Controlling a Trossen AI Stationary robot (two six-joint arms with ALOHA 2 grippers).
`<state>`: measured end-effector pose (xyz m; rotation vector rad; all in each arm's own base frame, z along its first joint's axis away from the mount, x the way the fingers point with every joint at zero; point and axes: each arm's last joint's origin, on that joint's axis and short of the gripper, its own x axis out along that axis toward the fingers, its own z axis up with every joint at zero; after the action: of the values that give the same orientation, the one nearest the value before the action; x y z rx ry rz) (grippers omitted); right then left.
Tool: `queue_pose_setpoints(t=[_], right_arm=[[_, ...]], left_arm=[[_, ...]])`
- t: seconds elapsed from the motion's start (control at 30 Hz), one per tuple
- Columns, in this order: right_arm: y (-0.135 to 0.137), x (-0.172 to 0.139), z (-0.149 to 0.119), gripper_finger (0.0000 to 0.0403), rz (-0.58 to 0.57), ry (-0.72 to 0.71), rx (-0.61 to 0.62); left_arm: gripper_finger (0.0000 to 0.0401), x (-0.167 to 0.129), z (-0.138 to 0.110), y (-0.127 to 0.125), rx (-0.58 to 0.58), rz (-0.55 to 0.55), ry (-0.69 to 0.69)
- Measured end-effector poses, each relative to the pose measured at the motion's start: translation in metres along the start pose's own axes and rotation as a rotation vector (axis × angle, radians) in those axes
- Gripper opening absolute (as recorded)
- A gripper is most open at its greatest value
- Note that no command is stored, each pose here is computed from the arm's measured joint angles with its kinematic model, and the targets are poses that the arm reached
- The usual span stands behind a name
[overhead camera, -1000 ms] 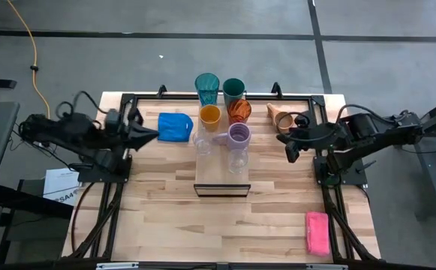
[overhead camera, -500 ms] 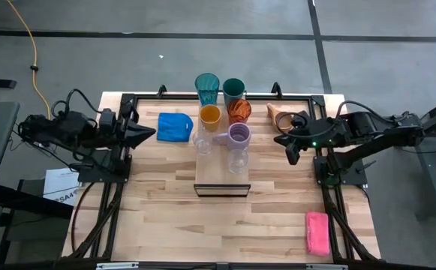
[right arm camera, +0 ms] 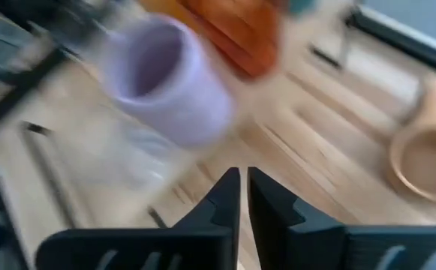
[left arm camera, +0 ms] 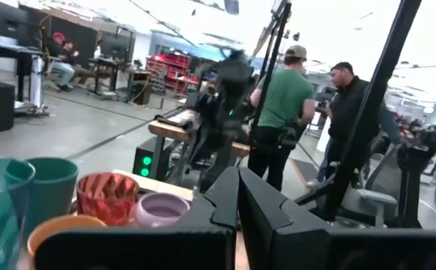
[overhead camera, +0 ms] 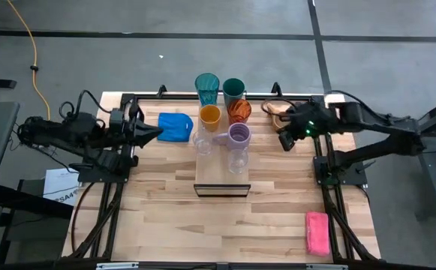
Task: Stack small to large cups/mugs on shelf
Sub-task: Put the brown mug on the shelf
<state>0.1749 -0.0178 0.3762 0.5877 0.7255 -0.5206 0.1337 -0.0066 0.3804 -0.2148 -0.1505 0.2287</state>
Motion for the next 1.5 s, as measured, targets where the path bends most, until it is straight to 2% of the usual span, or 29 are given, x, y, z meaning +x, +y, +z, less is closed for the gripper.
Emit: queue_pose_setpoints(t=[0.1, 0.23, 0.33, 0.47, 0.63, 0.8, 0.9, 1.03, 1.17, 1.5], right_arm=[[-0.014, 0.017, 0.007, 0.0043, -0.074, 0.118, -0.008], [-0.034, 0.044, 0.016, 0.0096, -0.165, 0.293, -0.07], [-0.049, 0.065, 0.021, 0.0146, -0.225, 0.43, -0.159], [-0.066, 0.094, 0.029, 0.0206, -0.324, 0.541, -0.294], [-0.084, 0.129, 0.032, 0.0249, -0.324, 0.683, -0.413], [-0.103, 0.154, 0.012, 0.0257, -0.302, 0.771, -0.526], [-0.11, 0.157, 0.001, 0.0257, -0.301, 0.741, -0.558], [-0.107, 0.152, 0.008, 0.0256, -0.295, 0.61, -0.576], [-0.109, 0.147, 0.012, 0.0254, -0.292, 0.622, -0.579], [-0.111, 0.145, 0.013, 0.0254, -0.299, 0.639, -0.567]], left_arm=[[0.0, 0.003, 0.007, 0.007, 0.009, -0.033, -0.01], [0.0, 0.011, 0.014, 0.021, 0.031, -0.057, 0.023], [0.0, 0.018, 0.015, 0.034, 0.035, -0.073, 0.06], [0.0, 0.022, 0.016, 0.049, 0.001, -0.082, 0.084], [0.0, 0.02, 0.018, 0.058, -0.056, -0.101, 0.09], [0.0, 0.017, 0.02, 0.056, -0.066, -0.107, 0.075], [0.0, 0.015, 0.021, 0.056, -0.072, -0.104, 0.07], [0.0, 0.014, 0.022, 0.056, -0.072, -0.103, 0.065], [0.0, 0.014, 0.023, 0.056, -0.067, -0.069, 0.049], [0.0, 0.014, 0.023, 0.056, -0.069, -0.064, 0.049]])
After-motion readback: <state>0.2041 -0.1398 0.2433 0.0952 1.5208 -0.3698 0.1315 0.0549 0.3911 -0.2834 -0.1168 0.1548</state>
